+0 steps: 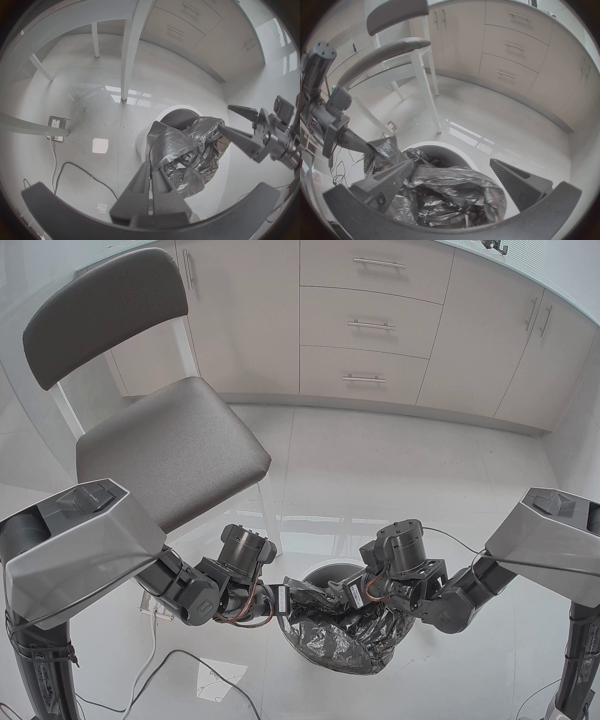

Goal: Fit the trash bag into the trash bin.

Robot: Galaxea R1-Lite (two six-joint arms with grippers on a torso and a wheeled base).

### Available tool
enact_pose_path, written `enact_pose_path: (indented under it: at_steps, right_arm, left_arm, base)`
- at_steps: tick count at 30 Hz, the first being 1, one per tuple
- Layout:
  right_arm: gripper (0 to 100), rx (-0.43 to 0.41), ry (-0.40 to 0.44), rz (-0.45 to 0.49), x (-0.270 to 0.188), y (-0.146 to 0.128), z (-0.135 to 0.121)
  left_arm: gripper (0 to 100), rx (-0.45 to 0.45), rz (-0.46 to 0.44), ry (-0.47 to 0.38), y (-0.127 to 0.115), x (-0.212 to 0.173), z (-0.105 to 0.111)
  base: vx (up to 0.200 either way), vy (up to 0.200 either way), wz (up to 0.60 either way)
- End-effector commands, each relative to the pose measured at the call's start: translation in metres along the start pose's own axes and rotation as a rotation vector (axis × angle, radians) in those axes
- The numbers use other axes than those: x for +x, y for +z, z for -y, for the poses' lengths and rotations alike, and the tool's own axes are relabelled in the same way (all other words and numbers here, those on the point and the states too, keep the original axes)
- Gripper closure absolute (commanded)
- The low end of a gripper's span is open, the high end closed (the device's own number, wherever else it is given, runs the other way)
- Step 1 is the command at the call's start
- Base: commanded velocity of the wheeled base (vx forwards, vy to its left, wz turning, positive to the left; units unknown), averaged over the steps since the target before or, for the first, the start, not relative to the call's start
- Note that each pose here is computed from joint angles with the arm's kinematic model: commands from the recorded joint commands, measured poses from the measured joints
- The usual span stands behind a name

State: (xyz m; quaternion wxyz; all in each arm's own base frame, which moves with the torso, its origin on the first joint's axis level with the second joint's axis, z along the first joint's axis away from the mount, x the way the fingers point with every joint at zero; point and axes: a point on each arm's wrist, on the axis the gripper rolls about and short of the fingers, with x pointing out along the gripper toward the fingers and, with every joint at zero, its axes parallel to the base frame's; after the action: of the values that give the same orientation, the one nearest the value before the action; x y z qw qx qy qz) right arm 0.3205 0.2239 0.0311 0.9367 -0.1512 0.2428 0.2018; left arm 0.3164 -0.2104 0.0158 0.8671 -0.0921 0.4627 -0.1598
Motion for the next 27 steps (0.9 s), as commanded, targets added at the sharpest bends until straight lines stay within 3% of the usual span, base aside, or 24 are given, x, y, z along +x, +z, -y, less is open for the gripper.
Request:
enact_pose_path:
  at_steps: [1,13,27]
  right_arm:
    - [0,-0.024,0.027,-0.028,0.006,-0.011,-0.014]
    - [0,-0.086,0.050,-0.069,0.015,-0.027,-0.029]
    - [0,-0.088,-0.048,-0.071,0.051,-0.031,-0.002]
  left_arm:
    - [100,-0.002,0.006,-0.001,0.001,-0.001,-0.001]
    - [100,-0.003,0.002,0.001,0.000,0.000,-0.001]
    - [100,-0.002,0.006,0.002,0.001,-0.001,-0.001]
  base:
    - [0.000,0.000,0.00]
    - [0.000,0.000,0.00]
    - [0.000,0.000,0.00]
